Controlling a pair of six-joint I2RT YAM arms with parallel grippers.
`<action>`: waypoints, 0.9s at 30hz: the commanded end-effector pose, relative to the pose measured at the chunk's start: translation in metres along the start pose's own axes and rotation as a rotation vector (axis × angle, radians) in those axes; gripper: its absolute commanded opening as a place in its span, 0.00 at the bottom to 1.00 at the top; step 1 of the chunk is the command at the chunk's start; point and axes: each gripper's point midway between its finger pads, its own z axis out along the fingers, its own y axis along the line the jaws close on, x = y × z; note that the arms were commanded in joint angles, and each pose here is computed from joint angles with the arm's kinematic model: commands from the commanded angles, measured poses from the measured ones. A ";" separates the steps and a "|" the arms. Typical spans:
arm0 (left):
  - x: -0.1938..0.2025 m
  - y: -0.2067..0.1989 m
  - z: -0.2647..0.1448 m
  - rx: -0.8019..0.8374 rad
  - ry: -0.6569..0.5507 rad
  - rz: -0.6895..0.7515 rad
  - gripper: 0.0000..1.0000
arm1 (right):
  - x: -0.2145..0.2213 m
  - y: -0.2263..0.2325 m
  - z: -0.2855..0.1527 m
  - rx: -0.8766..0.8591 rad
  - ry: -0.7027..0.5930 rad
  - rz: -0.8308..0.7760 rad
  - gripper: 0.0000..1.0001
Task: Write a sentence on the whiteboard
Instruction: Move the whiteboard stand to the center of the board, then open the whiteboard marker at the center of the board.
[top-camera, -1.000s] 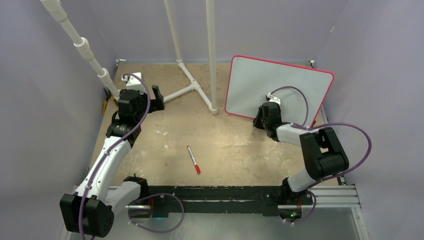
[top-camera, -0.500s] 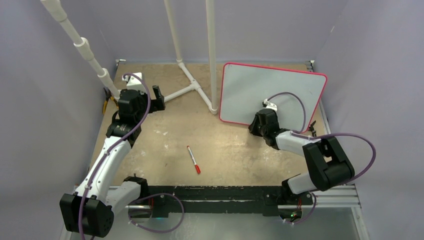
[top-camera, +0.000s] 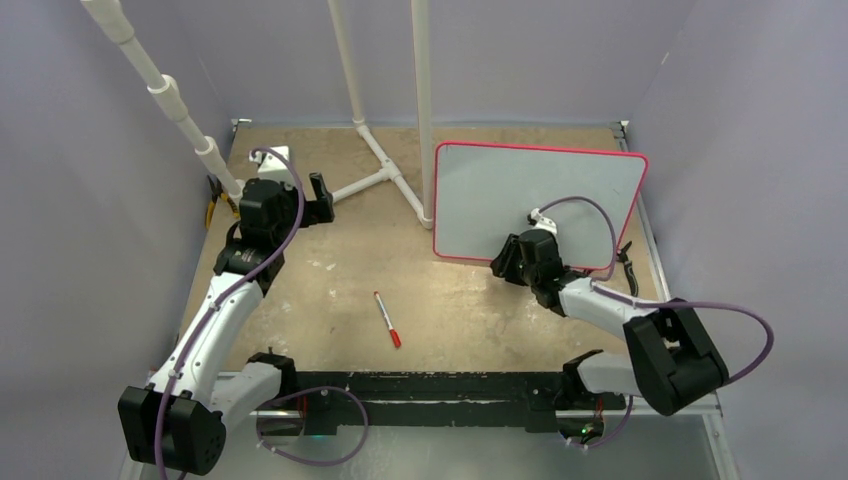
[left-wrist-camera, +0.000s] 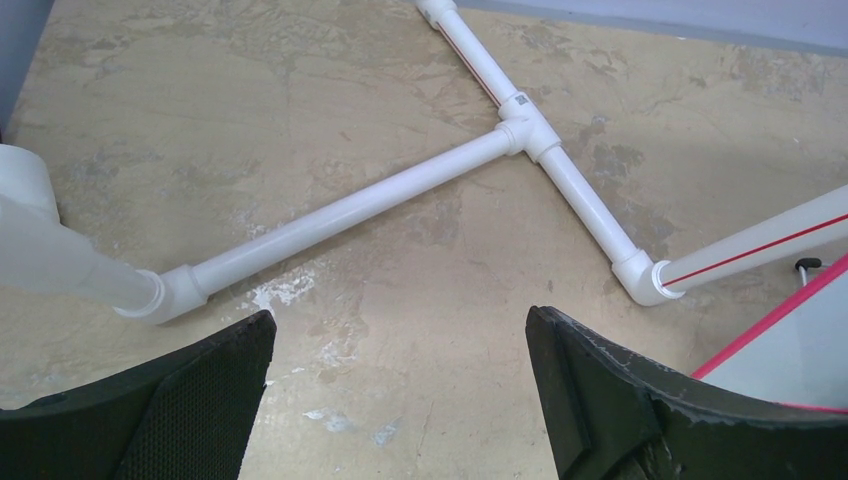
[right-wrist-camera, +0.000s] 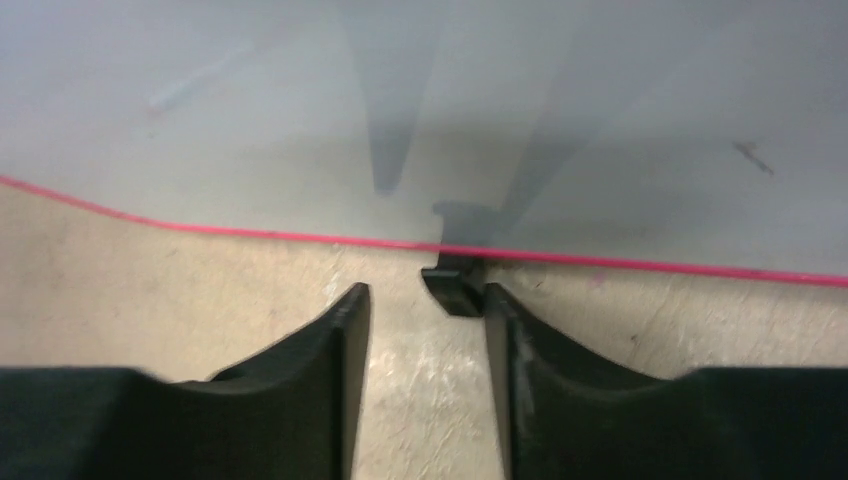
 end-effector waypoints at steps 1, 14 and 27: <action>0.004 -0.002 -0.003 0.017 0.007 0.010 0.95 | 0.001 0.023 -0.018 -0.100 0.014 0.054 0.52; 0.042 0.003 -0.009 -0.001 0.125 -0.032 0.94 | 0.019 0.078 -0.068 -0.277 0.023 -0.053 0.60; 0.037 0.009 -0.014 -0.032 0.111 -0.020 0.94 | 0.124 0.232 -0.072 -0.366 0.174 -0.347 0.56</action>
